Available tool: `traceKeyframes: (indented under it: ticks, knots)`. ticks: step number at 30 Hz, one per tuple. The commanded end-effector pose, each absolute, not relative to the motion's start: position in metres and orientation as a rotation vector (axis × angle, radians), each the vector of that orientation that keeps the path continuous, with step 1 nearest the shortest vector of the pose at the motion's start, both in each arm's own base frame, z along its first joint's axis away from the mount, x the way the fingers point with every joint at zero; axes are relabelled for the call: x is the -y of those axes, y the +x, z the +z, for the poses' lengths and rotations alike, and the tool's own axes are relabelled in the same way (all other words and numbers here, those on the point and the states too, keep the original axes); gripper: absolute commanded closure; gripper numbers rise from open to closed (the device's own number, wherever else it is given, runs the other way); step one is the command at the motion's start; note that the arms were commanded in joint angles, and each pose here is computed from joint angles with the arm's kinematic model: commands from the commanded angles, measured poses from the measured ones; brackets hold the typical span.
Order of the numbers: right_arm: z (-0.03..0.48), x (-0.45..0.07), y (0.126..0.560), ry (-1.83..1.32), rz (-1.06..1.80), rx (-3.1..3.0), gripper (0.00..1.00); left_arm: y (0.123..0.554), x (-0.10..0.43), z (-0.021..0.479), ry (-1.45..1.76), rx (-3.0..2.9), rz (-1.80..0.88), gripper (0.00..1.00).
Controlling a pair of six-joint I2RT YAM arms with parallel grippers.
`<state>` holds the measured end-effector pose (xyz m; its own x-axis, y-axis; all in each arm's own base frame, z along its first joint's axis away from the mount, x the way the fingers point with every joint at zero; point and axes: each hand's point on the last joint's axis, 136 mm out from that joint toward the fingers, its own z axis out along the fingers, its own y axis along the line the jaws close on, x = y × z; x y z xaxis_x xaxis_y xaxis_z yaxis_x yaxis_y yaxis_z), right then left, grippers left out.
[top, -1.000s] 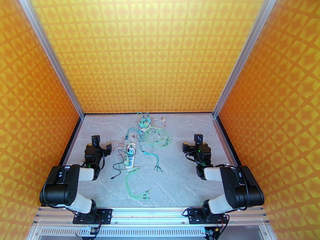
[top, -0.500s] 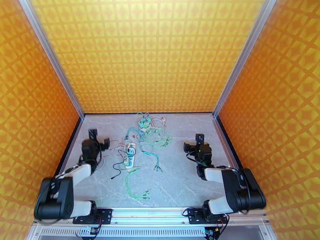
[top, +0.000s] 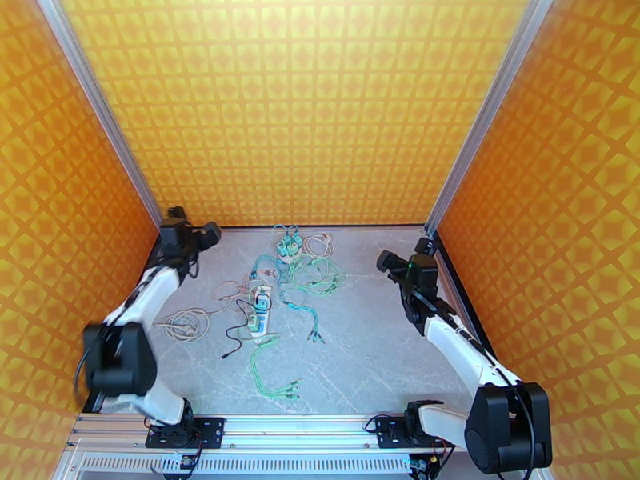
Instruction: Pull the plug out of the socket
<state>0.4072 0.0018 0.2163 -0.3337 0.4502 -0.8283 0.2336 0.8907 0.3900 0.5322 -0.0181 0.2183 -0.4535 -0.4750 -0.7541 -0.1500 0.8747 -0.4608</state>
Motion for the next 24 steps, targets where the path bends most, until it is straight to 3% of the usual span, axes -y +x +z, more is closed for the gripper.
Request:
traceKeyframes:
  ticks: [1, 7, 11, 24]
  knots:
    - [0.218, -0.028, 0.405, 0.48, 0.403, -2.009, 0.01, 0.556, 0.063, 0.203, -0.461, -2.114, -0.543, 0.2]
    - [0.236, -0.032, 0.397, 0.456, 0.425, -2.019, 0.02, 0.607, 0.118, 0.17, -0.394, -2.168, -0.64, 0.35]
    - [0.244, -0.036, 0.392, 0.45, 0.455, -2.009, 0.02, 0.635, 0.148, 0.142, -0.383, -2.197, -0.699, 0.53]
    - [0.252, -0.046, 0.393, 0.382, 0.47, -2.04, 0.02, 0.671, 0.208, 0.076, -0.318, -2.238, -0.863, 0.59]
